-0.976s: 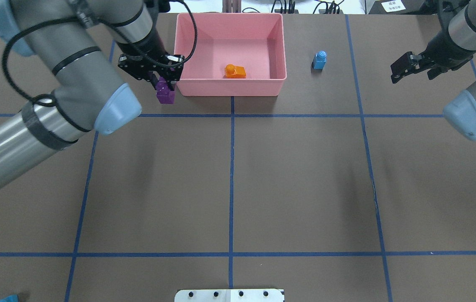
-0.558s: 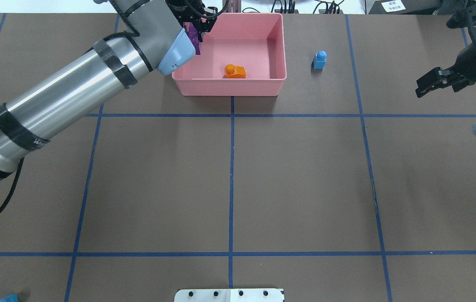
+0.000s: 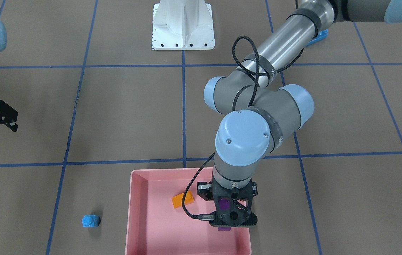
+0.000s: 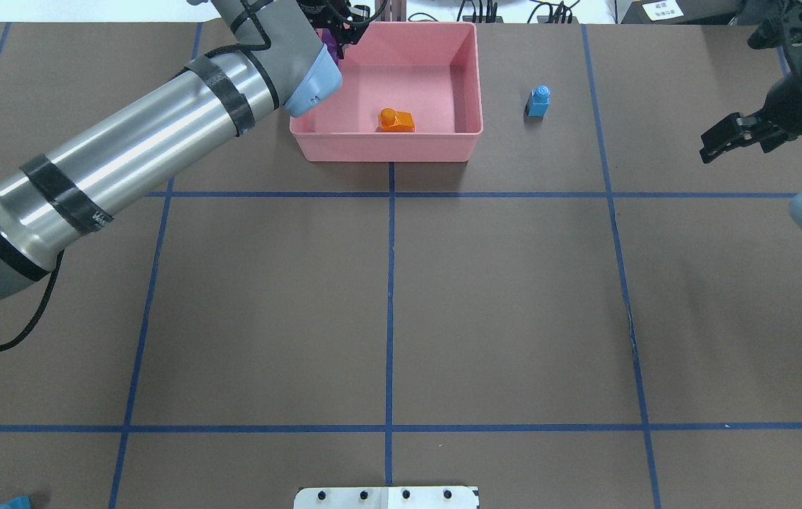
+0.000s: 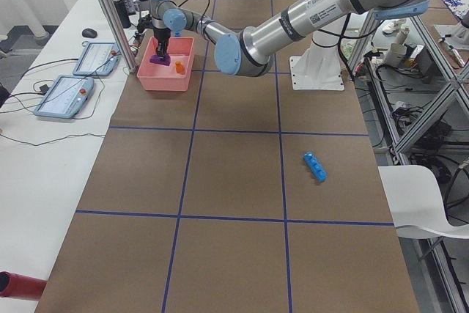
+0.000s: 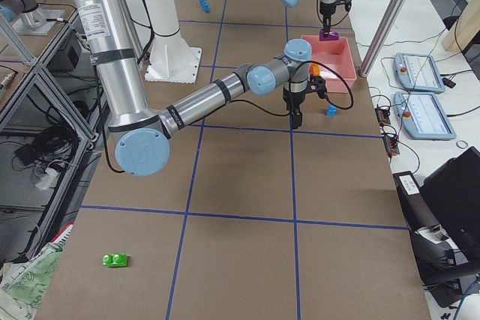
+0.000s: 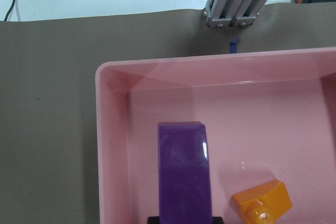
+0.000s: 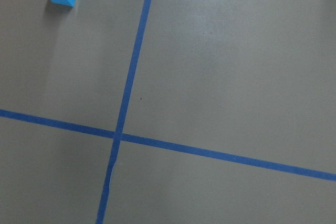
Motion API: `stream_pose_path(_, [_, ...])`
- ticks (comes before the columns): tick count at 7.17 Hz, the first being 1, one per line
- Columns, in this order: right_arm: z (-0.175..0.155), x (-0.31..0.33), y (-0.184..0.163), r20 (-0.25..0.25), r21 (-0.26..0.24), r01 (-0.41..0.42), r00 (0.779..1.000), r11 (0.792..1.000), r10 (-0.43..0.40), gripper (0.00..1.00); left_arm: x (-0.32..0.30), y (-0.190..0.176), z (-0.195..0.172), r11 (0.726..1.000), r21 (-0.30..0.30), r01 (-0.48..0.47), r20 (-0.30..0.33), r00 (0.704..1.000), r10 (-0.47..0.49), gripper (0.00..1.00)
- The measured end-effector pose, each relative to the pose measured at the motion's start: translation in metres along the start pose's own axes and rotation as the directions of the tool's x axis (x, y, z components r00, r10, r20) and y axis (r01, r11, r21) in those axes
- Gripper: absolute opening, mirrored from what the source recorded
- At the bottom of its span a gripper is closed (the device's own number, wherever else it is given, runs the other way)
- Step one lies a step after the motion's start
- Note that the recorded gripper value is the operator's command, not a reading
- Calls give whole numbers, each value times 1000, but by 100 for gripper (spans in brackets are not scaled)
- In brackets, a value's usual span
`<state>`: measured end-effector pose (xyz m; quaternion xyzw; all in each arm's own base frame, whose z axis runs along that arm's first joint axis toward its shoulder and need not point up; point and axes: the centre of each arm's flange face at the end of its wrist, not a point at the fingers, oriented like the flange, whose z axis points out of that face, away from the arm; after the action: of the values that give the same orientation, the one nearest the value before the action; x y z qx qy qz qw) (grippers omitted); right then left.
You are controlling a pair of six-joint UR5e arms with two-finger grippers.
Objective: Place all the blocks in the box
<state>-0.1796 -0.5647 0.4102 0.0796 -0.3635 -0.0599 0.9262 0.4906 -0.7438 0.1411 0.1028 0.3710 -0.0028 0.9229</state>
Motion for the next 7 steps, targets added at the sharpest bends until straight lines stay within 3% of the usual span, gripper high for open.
stream_pose_path(1, [6, -5, -17, -2, -6, -5, 1000, 1000, 5, 100, 10, 8, 11, 1000, 17, -15, 29, 999, 15, 100])
stream_pose_path(4, [20, -27, -79, -10, -21, -20, 1000, 1000, 20, 100, 30, 24, 23, 998, 25, -55, 34, 998, 54, 100])
stream_pose_path(6, [22, -52, -132, -12, -27, -31, 999, 999, 30, 100, 19, 12, -1, 995, 15, -101, -1, 995, 101, 99])
stream_pose_path(7, [25, -67, -163, -11, -29, -38, 999, 999, 38, 100, 1, 0, -22, 992, -20, -126, -30, 992, 125, 99])
